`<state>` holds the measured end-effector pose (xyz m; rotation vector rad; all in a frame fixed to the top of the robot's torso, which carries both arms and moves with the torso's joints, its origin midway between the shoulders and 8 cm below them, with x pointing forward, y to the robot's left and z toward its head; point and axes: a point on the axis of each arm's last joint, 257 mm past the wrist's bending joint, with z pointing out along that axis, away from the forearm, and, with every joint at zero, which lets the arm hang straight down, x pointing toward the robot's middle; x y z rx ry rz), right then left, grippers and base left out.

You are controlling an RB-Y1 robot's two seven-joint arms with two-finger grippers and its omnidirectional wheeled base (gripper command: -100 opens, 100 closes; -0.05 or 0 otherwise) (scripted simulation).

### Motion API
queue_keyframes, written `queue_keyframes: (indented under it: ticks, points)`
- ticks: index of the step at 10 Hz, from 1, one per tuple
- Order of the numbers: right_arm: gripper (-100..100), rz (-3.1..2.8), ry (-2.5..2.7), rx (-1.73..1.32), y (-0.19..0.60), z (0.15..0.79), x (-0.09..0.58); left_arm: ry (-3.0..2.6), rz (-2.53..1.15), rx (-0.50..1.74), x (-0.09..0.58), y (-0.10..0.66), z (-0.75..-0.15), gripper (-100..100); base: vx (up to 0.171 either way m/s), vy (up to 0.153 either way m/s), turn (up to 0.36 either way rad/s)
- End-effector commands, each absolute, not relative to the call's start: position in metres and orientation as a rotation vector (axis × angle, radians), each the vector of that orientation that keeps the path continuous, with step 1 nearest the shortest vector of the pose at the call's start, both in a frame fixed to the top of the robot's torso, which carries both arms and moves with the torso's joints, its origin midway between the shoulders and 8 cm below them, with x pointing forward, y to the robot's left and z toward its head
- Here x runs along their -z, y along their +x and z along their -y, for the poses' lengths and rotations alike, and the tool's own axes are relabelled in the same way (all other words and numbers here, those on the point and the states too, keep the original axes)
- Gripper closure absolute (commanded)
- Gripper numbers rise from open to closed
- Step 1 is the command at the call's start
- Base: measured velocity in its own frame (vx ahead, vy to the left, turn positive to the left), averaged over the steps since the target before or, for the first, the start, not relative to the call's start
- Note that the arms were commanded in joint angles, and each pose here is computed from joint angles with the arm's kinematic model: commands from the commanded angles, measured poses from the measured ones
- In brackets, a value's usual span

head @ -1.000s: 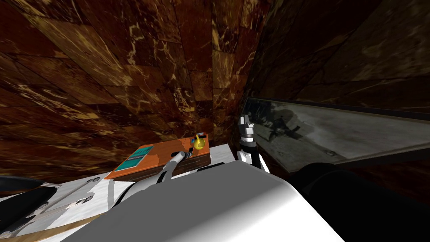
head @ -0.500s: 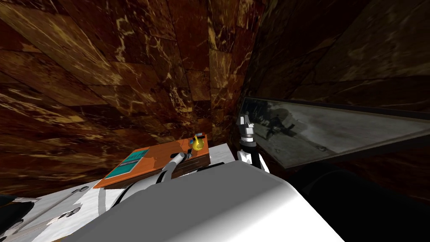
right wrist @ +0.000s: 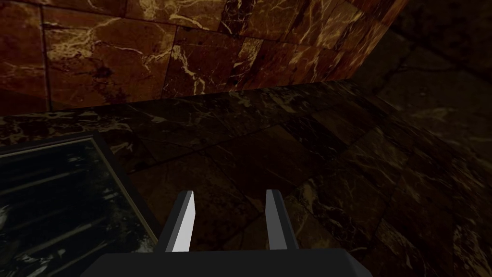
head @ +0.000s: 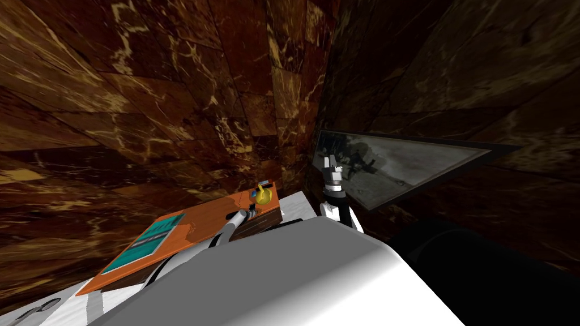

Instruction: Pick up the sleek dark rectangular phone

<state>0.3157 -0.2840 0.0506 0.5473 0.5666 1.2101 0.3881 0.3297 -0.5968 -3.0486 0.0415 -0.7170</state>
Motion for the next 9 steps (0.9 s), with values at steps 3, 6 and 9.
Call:
queue_keyframes:
  ticks: [3, 6, 9]
  points:
    - [0, -0.567, 0.547, -1.21, 0.316, 0.284, -0.051, -3.048, -0.038, 0.718, 0.597, 0.388, -0.33, 100, 0.0, 0.0, 0.0]
    - [0, -0.567, 0.547, -1.21, 0.316, 0.284, -0.051, -3.048, -0.041, 0.717, 0.597, 0.388, -0.33, 0, 0.0, 0.0, 0.0]
    - [0, -0.567, 0.547, -1.21, 0.316, 0.284, -0.051, -3.059, -0.126, 0.719, 0.591, 0.4, -0.319, 100, 0.026, -0.029, 0.181]
